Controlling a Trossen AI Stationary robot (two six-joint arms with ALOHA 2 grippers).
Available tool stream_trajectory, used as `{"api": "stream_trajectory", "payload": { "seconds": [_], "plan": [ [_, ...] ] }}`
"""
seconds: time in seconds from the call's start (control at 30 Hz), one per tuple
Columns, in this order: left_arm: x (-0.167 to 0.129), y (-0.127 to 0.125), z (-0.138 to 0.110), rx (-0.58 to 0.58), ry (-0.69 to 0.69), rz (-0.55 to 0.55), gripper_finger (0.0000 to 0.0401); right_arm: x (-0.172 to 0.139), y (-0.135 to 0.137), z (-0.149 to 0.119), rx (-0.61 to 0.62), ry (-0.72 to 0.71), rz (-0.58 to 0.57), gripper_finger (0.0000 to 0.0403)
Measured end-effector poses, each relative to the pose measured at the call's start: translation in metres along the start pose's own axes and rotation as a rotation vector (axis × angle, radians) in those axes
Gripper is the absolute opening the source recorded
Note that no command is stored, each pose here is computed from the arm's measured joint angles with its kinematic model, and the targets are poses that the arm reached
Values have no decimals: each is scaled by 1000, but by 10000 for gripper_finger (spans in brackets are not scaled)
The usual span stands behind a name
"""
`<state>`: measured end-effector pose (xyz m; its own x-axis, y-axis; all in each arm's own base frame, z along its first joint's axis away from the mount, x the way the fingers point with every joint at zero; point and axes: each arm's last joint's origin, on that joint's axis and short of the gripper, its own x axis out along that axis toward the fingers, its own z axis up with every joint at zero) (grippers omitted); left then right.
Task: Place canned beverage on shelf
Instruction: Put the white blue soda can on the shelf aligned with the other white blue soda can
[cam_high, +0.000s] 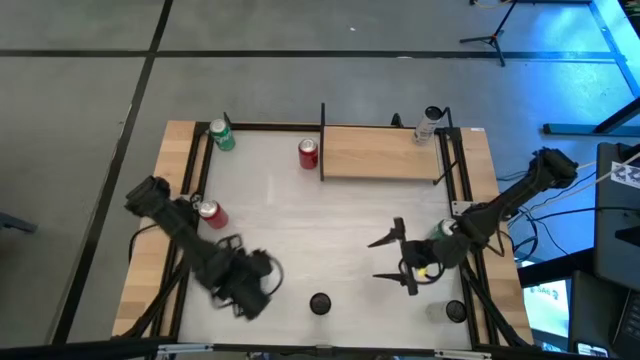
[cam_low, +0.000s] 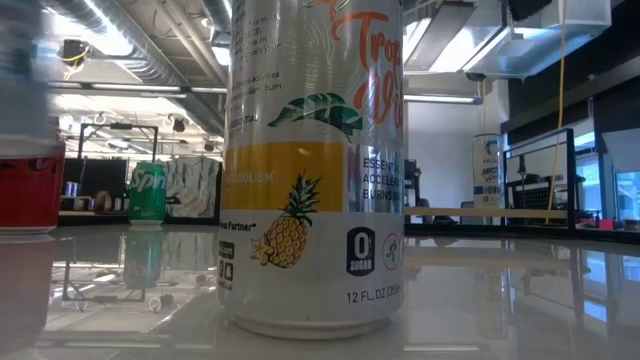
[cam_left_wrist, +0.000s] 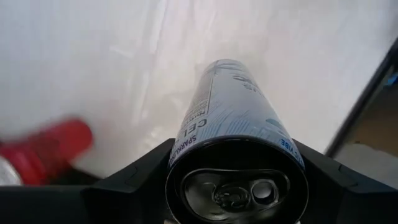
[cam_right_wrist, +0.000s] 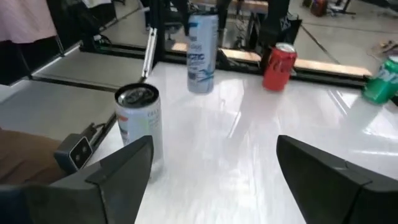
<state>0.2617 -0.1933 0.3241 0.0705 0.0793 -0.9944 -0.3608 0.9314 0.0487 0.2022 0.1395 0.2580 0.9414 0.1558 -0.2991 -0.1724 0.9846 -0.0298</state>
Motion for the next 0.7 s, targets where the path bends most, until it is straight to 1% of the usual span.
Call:
{"api": "stream_trajectory", "payload": {
  "seconds": [0.13,0.2,0.33,0.53,0.7],
  "plan": [
    [3,26,36,83,3,4,240,2,4,-15,57,86,-26,337],
    [6,41,53,110,1,6,240,4,3,-22,80,106,-50,337],
    [10,62,85,164,-55,-39,240,9,3,-36,96,146,-65,337],
    [27,88,118,227,-33,-75,240,10,3,-38,106,156,-68,337],
    [56,99,144,302,21,-68,240,10,3,-38,80,154,-71,337]
  ]
}}
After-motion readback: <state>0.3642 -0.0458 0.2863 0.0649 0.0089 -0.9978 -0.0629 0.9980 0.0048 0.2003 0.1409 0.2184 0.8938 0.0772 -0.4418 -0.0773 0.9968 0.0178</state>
